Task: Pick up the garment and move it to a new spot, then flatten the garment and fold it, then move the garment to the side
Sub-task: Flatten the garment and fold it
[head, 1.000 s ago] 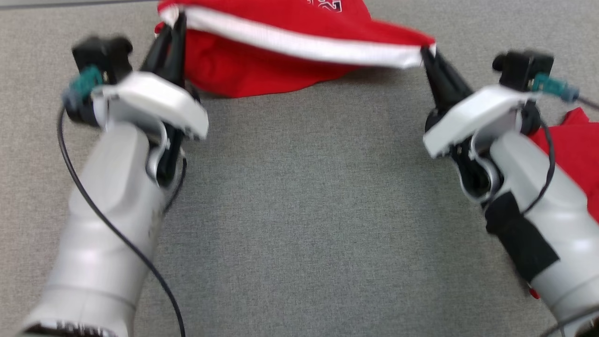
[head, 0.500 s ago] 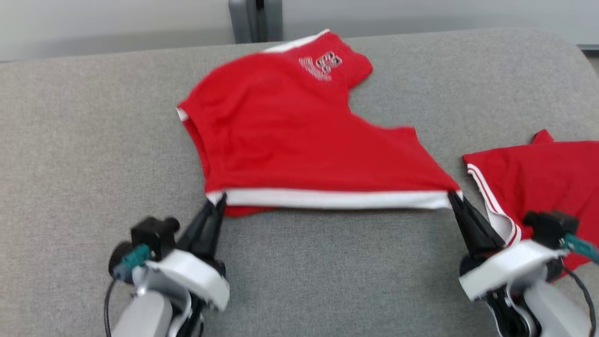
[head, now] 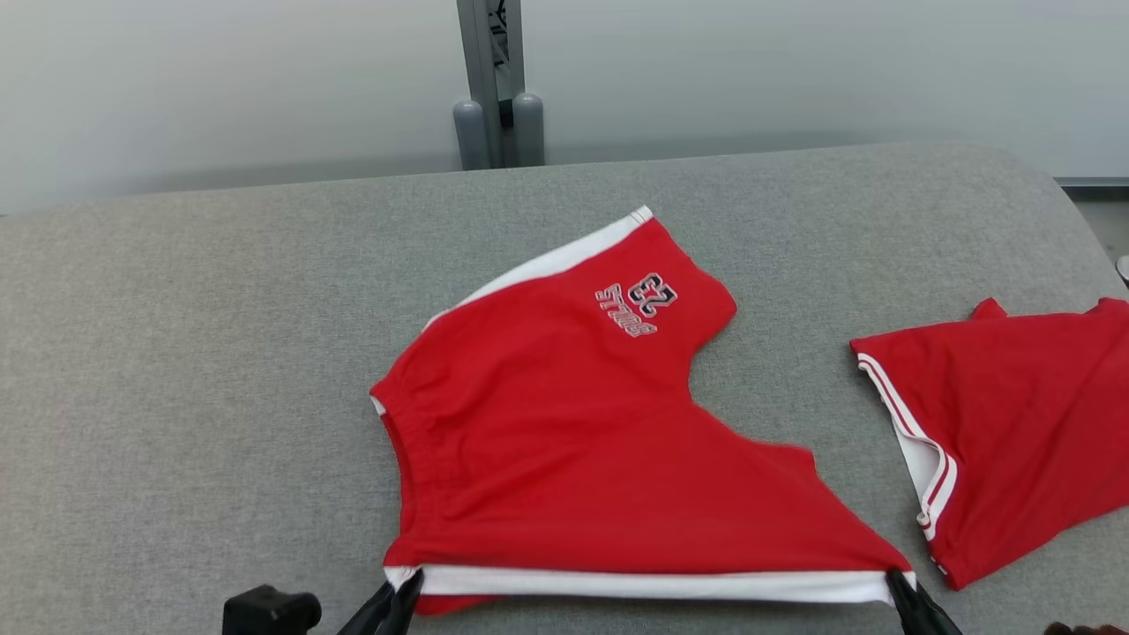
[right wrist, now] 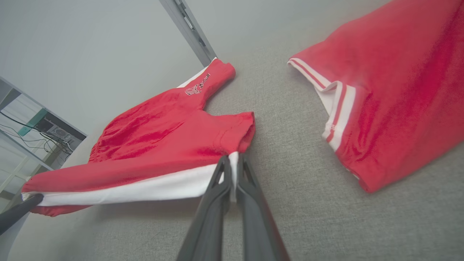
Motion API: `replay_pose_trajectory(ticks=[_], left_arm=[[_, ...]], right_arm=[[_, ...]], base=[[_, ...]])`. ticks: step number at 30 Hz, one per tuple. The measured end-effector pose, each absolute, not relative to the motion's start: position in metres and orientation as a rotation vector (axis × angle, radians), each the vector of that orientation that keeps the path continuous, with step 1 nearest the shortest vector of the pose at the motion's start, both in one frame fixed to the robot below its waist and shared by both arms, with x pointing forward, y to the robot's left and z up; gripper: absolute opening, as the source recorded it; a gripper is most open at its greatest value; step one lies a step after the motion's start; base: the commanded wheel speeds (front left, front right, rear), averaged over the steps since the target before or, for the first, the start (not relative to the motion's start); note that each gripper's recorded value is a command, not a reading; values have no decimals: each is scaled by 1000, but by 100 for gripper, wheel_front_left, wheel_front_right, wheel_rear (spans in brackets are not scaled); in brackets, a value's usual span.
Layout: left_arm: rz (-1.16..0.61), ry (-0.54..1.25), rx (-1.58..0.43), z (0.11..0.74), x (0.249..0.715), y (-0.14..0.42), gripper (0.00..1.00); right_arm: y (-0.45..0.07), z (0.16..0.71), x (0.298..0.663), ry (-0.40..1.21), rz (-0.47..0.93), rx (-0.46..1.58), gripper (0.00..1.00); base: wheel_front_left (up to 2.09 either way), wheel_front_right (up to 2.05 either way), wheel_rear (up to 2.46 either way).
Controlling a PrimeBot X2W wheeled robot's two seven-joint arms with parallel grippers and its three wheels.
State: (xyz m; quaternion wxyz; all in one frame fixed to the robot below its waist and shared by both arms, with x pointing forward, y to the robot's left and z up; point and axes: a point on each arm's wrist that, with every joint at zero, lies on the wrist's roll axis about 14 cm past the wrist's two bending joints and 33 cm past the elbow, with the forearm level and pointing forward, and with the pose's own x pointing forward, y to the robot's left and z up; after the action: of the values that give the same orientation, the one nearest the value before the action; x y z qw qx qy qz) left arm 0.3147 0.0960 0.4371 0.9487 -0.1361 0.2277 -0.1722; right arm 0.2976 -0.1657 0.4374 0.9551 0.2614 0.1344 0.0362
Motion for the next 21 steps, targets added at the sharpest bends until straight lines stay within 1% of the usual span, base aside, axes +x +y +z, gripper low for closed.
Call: replay_pose_trajectory(ticks=[2, 5, 10, 15, 16, 18, 19, 20, 21], left_arm=[[-340, 478, -278, 443, 306, 101, 0], [-351, 507, -278, 446, 295, 102, 0], [-345, 467, -293, 461, 298, 104, 0], [-324, 428, -285, 468, 317, 109, 0], [-323, 421, -277, 468, 322, 110, 0], [-318, 398, -284, 471, 335, 110, 0], [-318, 385, -286, 471, 348, 110, 0], [-318, 385, -286, 471, 348, 110, 0], [-328, 390, -283, 469, 353, 108, 0]], right_arm=[[-168, 443, 288, 284, 61, 520, 0], [-172, 456, 283, 280, 55, 491, 0], [-183, 481, 298, 216, 42, 439, 0], [-180, 506, 339, 129, 96, 397, 0], [-181, 506, 348, 134, 111, 358, 0], [-180, 512, 370, 108, 129, 358, 0], [-177, 513, 393, 102, 153, 340, 0], [-177, 513, 393, 102, 153, 340, 0], [-174, 514, 406, 100, 166, 351, 0]], base=[[0, 0, 0], [0, 0, 0], [0, 0, 0], [0, 0, 0], [0, 0, 0], [0, 0, 0], [0, 0, 0], [0, 0, 0], [0, 0, 0]])
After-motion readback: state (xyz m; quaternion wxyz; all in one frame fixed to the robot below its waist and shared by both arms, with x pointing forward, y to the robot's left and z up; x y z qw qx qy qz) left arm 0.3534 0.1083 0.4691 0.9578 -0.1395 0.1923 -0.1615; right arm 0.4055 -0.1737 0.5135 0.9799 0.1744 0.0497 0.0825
